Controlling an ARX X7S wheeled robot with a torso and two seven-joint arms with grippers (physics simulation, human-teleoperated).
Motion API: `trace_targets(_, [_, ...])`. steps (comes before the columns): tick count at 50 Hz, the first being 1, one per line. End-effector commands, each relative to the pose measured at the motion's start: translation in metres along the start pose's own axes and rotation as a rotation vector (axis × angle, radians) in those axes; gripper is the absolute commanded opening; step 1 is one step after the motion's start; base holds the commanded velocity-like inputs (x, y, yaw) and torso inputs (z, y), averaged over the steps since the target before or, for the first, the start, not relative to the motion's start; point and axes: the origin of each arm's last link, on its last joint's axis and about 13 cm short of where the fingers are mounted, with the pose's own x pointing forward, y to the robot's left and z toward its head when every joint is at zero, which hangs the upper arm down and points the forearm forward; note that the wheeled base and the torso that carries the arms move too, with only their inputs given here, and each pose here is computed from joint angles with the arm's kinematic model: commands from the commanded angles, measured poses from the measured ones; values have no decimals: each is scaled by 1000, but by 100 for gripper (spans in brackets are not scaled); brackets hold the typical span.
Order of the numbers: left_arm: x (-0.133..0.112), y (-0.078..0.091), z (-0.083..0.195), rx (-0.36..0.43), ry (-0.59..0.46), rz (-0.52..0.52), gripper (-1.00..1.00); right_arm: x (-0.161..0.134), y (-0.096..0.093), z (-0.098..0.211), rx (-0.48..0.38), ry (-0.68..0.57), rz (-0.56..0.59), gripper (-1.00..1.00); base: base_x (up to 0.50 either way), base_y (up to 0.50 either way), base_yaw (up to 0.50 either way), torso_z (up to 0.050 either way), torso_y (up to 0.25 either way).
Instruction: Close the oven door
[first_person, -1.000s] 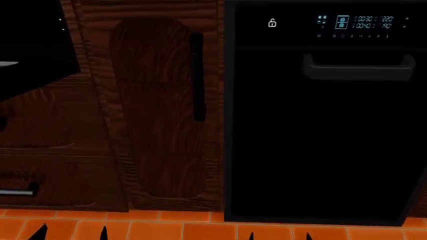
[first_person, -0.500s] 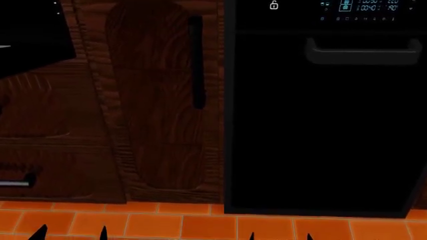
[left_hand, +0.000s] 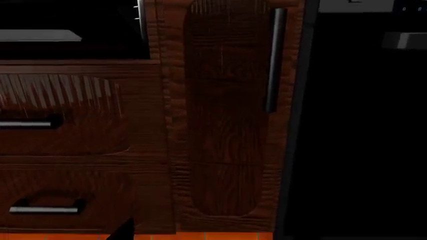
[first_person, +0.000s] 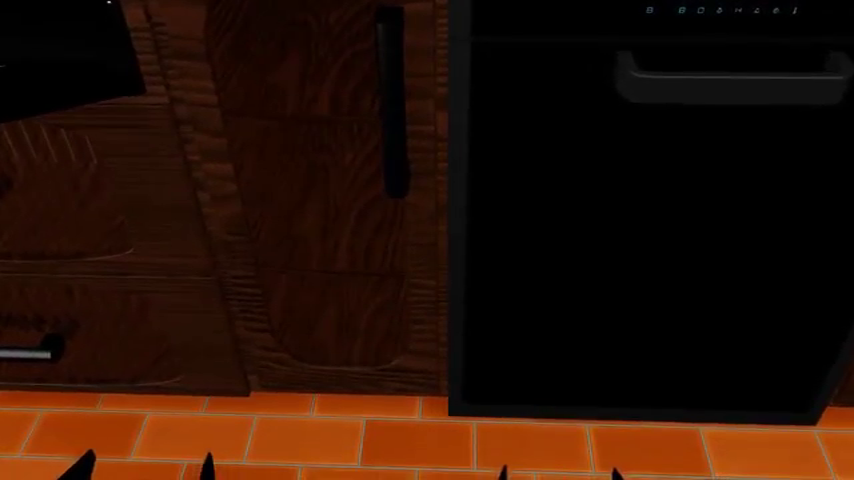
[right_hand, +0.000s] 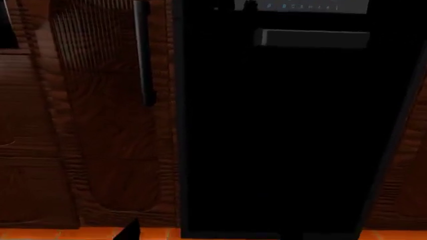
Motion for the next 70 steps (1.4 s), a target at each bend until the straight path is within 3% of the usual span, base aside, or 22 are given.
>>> trace_targets(1, [11, 2, -9, 14, 124, 45, 100, 11, -2, -4, 47, 106, 15, 100, 0, 0, 0, 0, 0])
trace_targets(4, [13, 3, -24, 45, 247, 34, 100, 15, -2, -13, 42, 153, 6, 100, 0, 0, 0, 0, 0])
trace_targets(8, [19, 4, -29, 45, 250, 53, 100, 16, -2, -18, 16, 186, 0, 100, 0, 0, 0, 0, 0])
trace_targets(12, [21, 4, -38, 56, 283, 46, 100, 18, -2, -27, 38, 240, -6, 100, 0, 0, 0, 0, 0])
trace_targets(14, [22, 4, -36, 58, 281, 47, 100, 17, -1, -30, 114, 296, 36, 100, 0, 0, 0, 0, 0])
trace_targets(16, [23, 5, -39, 75, 326, 39, 100, 18, -2, -31, 105, 285, 7, 100, 0, 0, 0, 0, 0])
trace_targets(22, [22, 5, -38, 100, 312, 56, 100, 17, -1, -32, 74, 291, 12, 100, 0, 0, 0, 0, 0])
trace_targets(23, [19, 6, -50, 100, 309, 56, 100, 17, -1, -32, 74, 290, 12, 100, 0, 0, 0, 0, 0])
trace_targets(25, [21, 6, -38, 98, 306, 57, 100, 18, -1, -32, 77, 289, 11, 100, 0, 0, 0, 0, 0])
trace_targets(51, [21, 4, -38, 112, 269, 46, 100, 18, -2, -32, 65, 274, -15, 100, 0, 0, 0, 0, 0])
trace_targets(70, [20, 5, -39, 105, 262, 45, 100, 18, -2, -31, 72, 264, -22, 100, 0, 234, 0, 0, 0])
